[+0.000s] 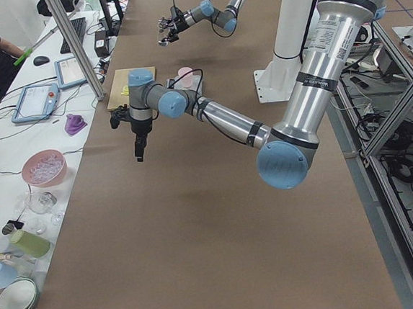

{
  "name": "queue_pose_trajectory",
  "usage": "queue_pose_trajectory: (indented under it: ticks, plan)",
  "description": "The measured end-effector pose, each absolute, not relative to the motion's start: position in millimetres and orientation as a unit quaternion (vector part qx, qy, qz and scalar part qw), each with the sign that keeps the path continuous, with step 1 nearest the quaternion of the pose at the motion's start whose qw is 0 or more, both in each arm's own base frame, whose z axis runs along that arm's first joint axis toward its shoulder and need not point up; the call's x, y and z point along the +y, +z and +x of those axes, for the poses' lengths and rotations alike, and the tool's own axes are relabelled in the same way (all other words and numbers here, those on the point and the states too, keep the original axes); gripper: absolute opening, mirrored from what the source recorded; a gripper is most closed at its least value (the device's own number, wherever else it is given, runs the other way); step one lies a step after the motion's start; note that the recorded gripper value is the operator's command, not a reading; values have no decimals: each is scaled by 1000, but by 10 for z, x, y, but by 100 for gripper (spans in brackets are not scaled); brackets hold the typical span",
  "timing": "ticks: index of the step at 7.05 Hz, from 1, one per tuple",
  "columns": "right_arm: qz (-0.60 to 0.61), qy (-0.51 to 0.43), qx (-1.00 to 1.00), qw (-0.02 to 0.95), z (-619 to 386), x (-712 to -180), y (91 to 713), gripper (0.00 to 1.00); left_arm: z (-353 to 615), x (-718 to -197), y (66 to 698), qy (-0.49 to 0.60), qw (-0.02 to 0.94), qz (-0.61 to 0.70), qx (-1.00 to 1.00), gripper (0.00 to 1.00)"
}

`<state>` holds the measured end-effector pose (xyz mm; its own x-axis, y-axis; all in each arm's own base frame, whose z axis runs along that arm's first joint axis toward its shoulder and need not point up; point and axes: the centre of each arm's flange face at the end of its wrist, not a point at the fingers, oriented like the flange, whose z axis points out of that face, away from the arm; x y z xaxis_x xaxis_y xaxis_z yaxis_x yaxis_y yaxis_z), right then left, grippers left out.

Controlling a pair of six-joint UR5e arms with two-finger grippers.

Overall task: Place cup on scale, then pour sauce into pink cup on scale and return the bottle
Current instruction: 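Tilt the bottle upright and carry it back toward its spot, then carry the upright glass bottle with the right gripper farther from the cup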

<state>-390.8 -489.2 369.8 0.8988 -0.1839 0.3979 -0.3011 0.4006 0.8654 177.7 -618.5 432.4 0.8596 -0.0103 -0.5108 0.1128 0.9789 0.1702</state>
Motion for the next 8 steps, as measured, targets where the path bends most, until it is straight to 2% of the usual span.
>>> queue_pose_trajectory:
  ticks: [4,8]
  plan:
    - [525,106,-265,801,-3478,-4872,4272,0,1166,-5992,5103,57,965,73,245,99]
    - [488,162,-281,811,-3337,-4976,4814,0,703,-5989,5504,52,954,41,292,99]
